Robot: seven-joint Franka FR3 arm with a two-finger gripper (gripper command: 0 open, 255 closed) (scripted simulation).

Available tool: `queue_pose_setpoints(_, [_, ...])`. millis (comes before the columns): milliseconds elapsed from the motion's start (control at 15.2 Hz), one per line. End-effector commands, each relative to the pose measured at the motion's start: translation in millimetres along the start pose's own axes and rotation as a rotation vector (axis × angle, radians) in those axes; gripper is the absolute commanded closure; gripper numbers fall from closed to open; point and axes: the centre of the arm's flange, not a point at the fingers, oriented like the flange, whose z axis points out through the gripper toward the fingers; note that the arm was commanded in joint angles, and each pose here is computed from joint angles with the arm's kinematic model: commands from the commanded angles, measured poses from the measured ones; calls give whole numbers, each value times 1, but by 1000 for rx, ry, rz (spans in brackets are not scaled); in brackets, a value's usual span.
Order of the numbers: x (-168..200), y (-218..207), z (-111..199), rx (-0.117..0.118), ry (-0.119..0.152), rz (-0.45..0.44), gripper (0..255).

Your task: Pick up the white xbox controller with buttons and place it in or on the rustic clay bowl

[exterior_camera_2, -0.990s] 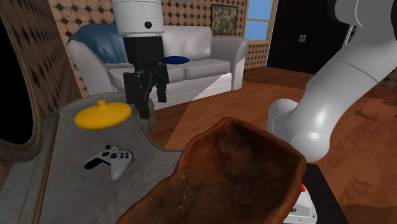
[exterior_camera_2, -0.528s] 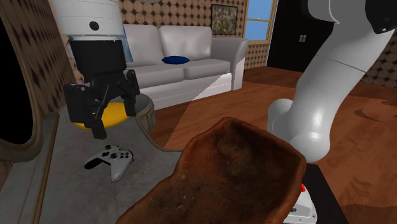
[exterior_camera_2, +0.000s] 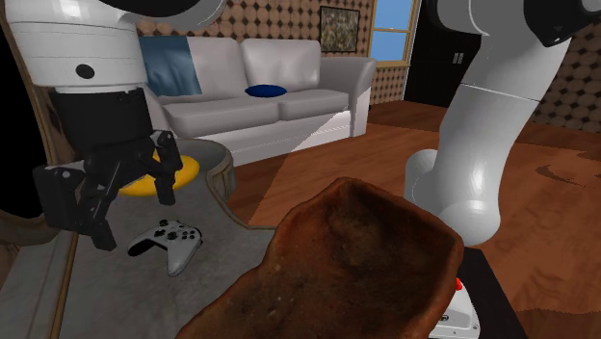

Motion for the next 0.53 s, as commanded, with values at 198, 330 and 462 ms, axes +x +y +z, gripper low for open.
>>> queue_pose_setpoints(198, [0, 0, 19, 0, 1, 0, 0])
queue_pose_setpoints(330, [0, 0, 19, 0, 1, 0, 0])
queue_pose_setpoints(462, [0, 0, 19, 0, 1, 0, 0])
